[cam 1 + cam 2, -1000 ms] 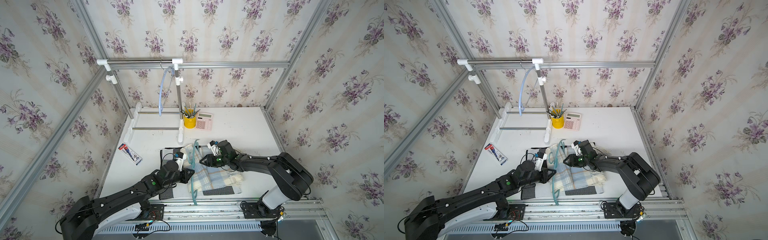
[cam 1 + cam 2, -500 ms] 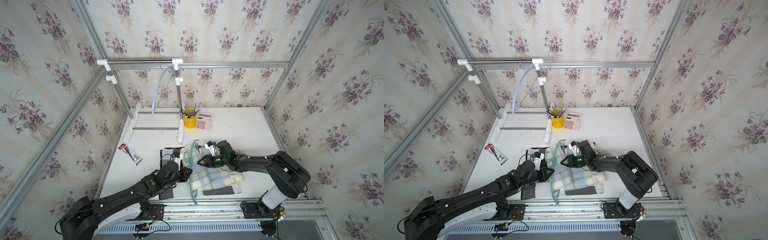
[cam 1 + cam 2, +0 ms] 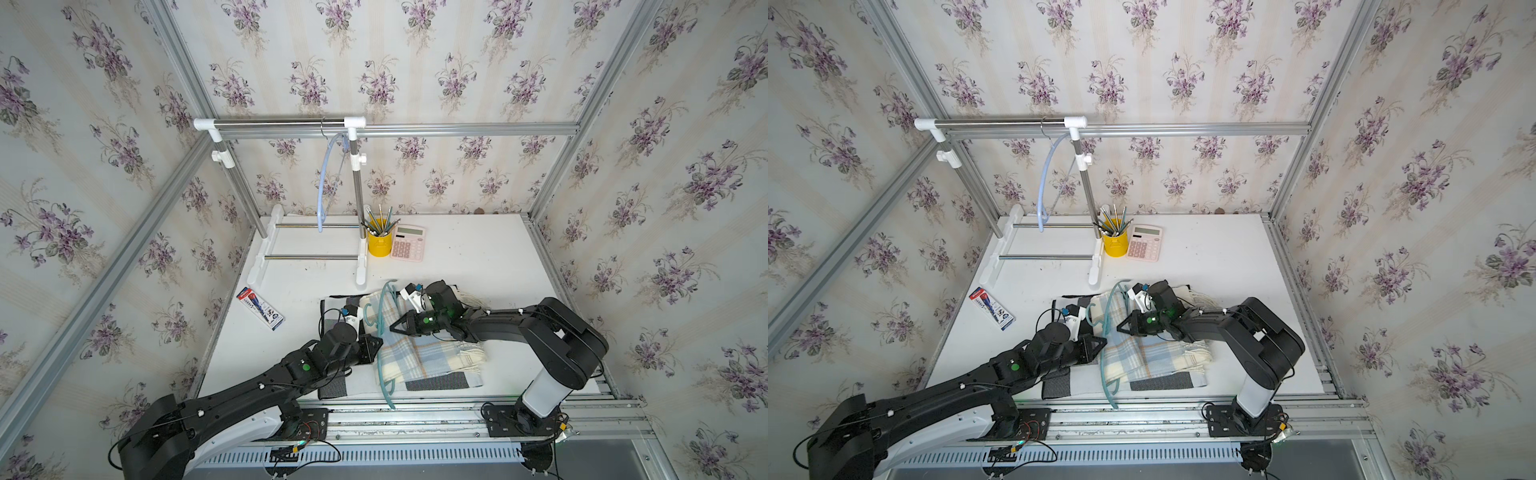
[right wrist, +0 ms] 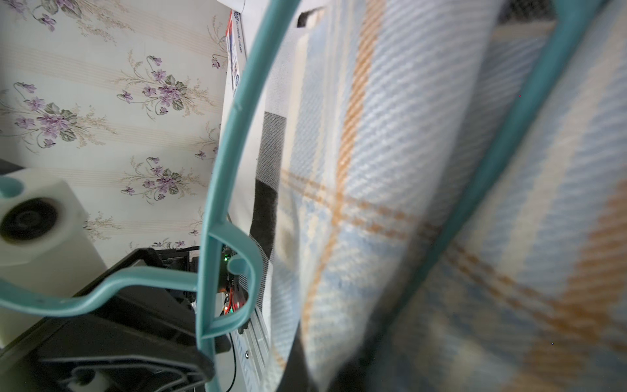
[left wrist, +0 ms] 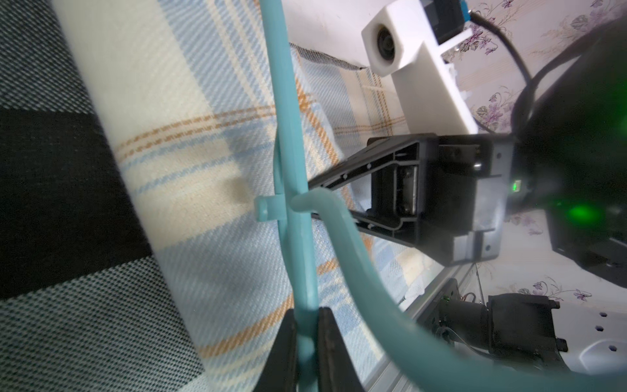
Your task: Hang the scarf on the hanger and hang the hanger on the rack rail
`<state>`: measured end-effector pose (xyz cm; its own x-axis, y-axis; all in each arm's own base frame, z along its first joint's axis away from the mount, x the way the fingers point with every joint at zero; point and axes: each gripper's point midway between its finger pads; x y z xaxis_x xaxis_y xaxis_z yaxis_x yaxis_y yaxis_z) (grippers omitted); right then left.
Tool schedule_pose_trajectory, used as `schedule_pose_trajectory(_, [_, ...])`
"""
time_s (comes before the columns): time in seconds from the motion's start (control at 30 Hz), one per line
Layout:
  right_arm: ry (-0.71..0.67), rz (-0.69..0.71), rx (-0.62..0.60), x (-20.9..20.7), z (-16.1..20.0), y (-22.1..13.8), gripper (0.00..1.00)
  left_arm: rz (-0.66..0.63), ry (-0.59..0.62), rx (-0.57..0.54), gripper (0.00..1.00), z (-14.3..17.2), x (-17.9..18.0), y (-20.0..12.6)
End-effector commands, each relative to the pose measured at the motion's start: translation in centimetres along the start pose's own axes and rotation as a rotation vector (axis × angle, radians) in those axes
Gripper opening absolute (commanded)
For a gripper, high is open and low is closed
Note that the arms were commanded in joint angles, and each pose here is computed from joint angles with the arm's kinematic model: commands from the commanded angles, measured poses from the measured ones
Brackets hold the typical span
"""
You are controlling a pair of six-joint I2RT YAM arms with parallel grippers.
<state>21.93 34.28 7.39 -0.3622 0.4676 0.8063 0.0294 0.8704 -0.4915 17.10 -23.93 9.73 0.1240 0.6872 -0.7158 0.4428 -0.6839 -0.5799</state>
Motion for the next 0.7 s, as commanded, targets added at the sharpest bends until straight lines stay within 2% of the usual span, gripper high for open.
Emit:
schedule_pose_trajectory(0.0, [-0.058, 0.012, -0.072, 1.5, -1.5, -1.9, 0.0, -0.083, -0.018, -0.019, 0.0, 0.0, 1.9, -0.4])
schedule_pose_trajectory(0.13, [-0.09, 0.066, -0.205, 2.0, -1.9, -6.0, 0.0, -0.041, -0.08, -0.075, 0.0, -0.5, 1.5, -0.8])
schedule_pose_trajectory(0.23, [-0.056, 0.154, -0.243, -0.6, -0.7, -7.4, 0.0, -0.032, -0.105, -0.094, 0.0, -0.5, 1.5, -0.8])
schedule_pose_trajectory(0.33, [-0.001, 0.237, -0.241, -3.9, 0.8, -7.6, 0.0, -0.057, -0.099, -0.08, 0.0, -0.2, 1.9, -0.5])
schedule_pose_trajectory(0.4, [0.023, 0.245, -0.222, -4.9, 1.6, -7.2, 0.0, -0.063, -0.094, -0.066, 0.0, 0.1, 2.1, -0.2])
schedule_pose_trajectory(0.5, [0.034, 0.23, -0.206, -5.1, 1.8, -6.7, 0.0, -0.056, -0.065, -0.051, 0.0, -0.3, 0.9, -0.4])
schedule_pose_trajectory(0.67, [0.013, 0.177, -0.223, -3.3, 0.8, -7.0, 0.0, -0.046, 0.056, -0.044, 0.0, -2.3, -3.6, -3.1])
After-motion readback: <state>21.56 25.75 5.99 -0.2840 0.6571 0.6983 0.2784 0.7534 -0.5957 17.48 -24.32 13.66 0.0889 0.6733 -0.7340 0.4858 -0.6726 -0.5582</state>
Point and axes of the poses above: each gripper's point midway between its finger pads, its own y axis out along the fingers, its own x axis along the line the jaws close on, z = x × y, and after that the axes turned 3 degrees about -y, right-handed
